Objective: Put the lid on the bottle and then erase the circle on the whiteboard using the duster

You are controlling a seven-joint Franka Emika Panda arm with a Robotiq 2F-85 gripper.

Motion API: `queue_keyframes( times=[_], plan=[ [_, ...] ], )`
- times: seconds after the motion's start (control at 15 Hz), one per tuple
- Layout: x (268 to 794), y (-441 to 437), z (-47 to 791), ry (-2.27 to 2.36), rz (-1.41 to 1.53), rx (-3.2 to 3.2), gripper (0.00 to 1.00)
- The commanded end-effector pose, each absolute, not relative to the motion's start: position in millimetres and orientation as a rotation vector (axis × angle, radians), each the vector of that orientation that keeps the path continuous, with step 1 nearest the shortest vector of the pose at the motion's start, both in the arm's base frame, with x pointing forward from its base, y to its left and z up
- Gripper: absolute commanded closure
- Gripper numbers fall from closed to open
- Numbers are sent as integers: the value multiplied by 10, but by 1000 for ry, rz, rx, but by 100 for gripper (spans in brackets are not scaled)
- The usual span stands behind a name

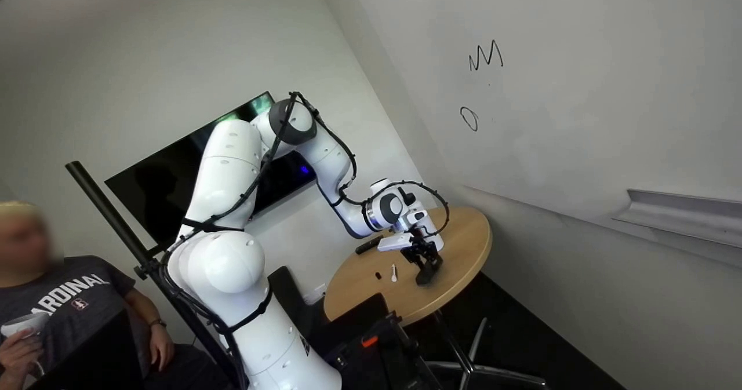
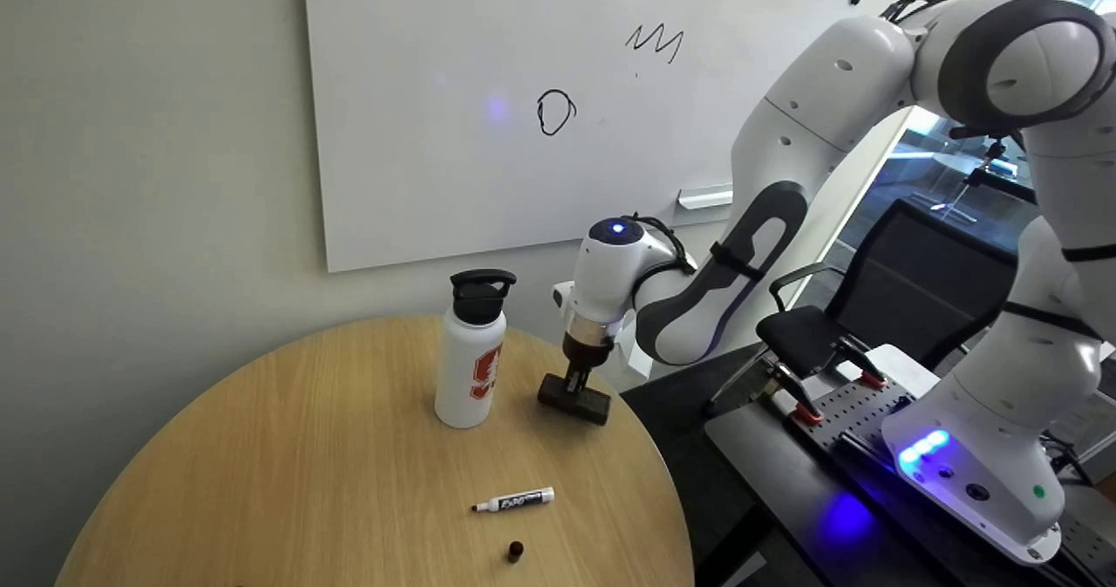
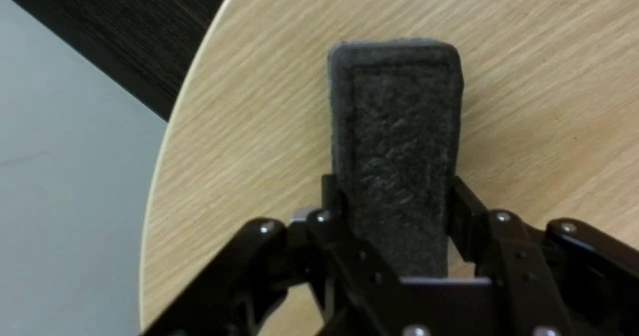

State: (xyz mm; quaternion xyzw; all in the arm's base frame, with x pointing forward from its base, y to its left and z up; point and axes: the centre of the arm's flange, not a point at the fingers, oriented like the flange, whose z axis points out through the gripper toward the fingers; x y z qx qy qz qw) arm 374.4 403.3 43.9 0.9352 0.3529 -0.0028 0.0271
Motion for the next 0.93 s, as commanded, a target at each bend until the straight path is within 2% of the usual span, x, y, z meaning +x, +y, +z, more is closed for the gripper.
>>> queue_keyframes(
  times=[0.0, 0.6, 0.73, 0.8, 0.87],
  plan=[
    [3492, 3756, 1018, 883, 45, 2871, 73],
    [3261, 3360, 1947, 478, 416, 2809, 73],
    [3260, 3460, 1849, 556, 242, 2747, 73],
    [3375, 3446, 1761, 529, 349, 2782, 48],
    [3301, 3462, 1750, 537, 306, 2757, 48]
  ],
)
